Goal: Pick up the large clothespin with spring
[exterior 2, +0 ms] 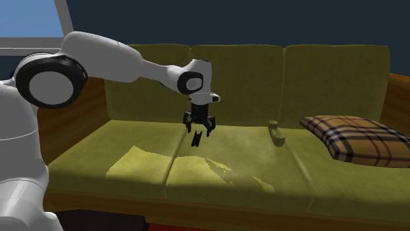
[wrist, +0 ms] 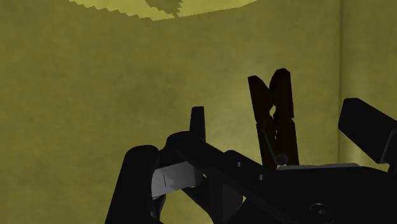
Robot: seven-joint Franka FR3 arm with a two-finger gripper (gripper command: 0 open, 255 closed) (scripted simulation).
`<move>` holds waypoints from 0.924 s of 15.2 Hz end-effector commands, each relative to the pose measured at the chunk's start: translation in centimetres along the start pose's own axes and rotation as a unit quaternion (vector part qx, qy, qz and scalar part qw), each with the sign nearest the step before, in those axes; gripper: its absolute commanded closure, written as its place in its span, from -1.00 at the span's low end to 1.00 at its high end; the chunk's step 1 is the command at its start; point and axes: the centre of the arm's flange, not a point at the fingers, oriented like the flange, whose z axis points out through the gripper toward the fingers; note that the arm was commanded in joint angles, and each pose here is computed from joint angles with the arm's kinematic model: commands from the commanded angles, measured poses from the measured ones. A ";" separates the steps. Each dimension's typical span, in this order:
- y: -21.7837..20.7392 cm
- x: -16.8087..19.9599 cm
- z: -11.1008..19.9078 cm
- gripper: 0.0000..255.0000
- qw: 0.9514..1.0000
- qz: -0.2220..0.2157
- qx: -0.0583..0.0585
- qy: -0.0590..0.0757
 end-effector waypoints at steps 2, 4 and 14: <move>-1.6 3.5 1.1 -1.00 0.999 -0.049 -0.005 0.002; -2.9 5.7 1.8 -1.00 0.997 -0.081 -0.009 0.003; -3.2 6.6 6.0 -1.00 0.996 -0.094 -0.010 0.003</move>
